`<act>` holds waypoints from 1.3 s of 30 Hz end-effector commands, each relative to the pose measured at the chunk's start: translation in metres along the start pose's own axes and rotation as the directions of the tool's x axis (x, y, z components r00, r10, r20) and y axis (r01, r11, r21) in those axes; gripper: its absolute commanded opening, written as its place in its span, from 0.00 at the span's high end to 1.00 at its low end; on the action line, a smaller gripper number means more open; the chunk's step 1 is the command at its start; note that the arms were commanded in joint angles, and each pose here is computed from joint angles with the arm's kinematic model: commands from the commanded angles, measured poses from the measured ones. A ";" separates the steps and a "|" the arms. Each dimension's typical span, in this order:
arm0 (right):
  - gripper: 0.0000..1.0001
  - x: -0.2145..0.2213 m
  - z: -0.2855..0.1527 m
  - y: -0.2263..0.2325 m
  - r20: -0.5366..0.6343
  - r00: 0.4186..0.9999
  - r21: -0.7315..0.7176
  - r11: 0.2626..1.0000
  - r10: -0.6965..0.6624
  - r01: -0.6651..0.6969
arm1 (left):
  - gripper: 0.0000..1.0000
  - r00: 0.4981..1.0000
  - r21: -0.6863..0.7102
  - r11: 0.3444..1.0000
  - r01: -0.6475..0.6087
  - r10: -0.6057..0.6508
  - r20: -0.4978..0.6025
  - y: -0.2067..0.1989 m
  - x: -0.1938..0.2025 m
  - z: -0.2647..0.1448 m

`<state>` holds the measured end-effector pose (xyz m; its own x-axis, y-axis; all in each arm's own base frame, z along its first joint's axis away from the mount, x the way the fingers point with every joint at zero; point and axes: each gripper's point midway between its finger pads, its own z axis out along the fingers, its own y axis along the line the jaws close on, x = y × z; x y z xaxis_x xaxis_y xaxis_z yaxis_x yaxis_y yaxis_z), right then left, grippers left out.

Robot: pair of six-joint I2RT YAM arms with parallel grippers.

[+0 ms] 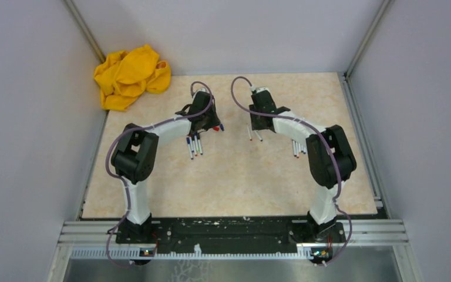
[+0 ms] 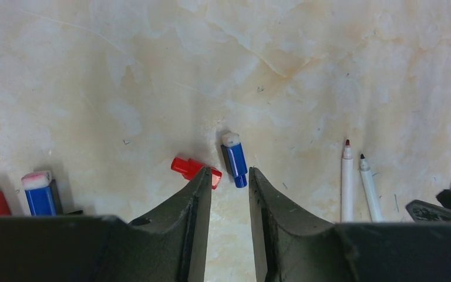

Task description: Open the pen caps

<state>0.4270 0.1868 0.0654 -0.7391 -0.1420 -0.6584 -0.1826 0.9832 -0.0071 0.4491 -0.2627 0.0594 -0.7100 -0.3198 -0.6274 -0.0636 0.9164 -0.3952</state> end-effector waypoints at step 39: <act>0.65 0.076 -0.038 -0.124 -0.088 0.964 0.258 0.941 0.250 -0.220 | 0.43 0.997 0.151 0.988 -0.044 0.034 0.068 -0.064 -0.015 -0.045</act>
<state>0.3602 0.0468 0.0406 -0.8385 0.0767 -0.5395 0.1511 0.9839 -0.0950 0.4279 -0.3008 0.0987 -0.6973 -0.2865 -0.6571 0.0489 0.8955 -0.4423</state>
